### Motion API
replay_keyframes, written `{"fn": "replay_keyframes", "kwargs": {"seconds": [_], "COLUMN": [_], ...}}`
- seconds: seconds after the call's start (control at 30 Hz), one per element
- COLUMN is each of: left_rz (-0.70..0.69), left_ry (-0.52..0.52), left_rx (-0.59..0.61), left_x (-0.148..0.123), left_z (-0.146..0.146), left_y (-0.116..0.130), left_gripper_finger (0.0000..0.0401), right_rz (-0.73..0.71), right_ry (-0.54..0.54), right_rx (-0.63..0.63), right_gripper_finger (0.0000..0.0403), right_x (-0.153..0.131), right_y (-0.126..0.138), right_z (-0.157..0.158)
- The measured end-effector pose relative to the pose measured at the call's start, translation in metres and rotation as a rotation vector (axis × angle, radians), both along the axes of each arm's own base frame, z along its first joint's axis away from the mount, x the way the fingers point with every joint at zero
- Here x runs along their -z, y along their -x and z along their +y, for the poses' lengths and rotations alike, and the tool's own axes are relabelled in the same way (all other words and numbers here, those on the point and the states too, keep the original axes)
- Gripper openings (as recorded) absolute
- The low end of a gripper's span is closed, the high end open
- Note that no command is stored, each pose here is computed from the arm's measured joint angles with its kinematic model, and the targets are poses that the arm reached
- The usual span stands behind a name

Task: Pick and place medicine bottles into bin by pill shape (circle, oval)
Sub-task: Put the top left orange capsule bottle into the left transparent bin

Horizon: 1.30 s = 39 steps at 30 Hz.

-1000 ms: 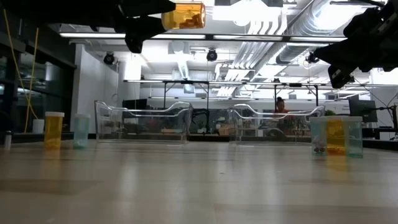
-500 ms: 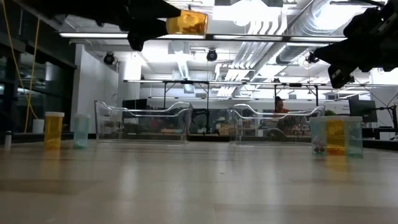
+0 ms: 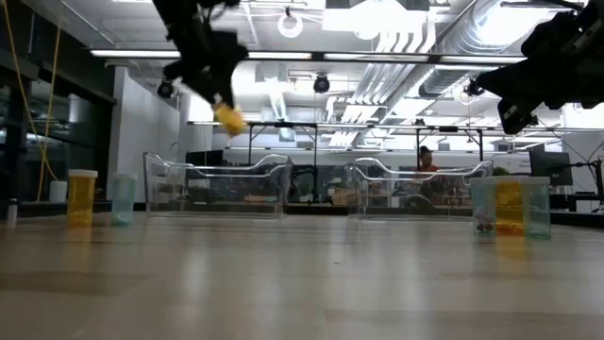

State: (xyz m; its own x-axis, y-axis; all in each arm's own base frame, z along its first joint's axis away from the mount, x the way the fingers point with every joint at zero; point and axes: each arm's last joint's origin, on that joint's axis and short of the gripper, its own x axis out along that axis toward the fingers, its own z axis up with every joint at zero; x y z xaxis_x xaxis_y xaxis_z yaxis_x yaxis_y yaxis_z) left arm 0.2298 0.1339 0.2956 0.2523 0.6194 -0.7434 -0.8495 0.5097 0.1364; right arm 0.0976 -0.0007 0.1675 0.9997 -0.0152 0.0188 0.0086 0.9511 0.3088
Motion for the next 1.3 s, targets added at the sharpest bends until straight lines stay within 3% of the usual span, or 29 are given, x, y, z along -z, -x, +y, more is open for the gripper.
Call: {"fn": "replay_keyframes", "kwargs": {"seconds": [0.13,0.27,0.4,0.7,1.3], "left_rz": [0.070,0.054,0.045,0.168,0.268], "left_ry": [0.195,0.308,0.312,0.397,0.455], "left_rx": [-0.184,-0.223,-0.228,-0.310,-0.244], "left_x": [0.028,0.050,0.064,0.078,0.100], "left_z": [0.033,0.056,0.069,0.088,0.099], "left_y": [0.015,0.012,0.005,0.001,-0.009], "left_gripper_finger": [0.0188,0.0188,0.0188,0.0188,0.0191], "right_rz": [0.000,0.000,0.000,0.000,0.000], "right_ry": [0.000,0.000,0.000,0.000,0.000], "right_rx": [0.000,0.000,0.000,0.000,0.000], "right_gripper_finger": [0.0000,0.0000,0.0000,0.0000,0.0000], "right_x": [0.000,0.000,0.000,0.000,0.000], "right_y": [0.000,0.000,0.000,0.000,0.000], "right_z": [0.000,0.000,0.000,0.000,0.000]}}
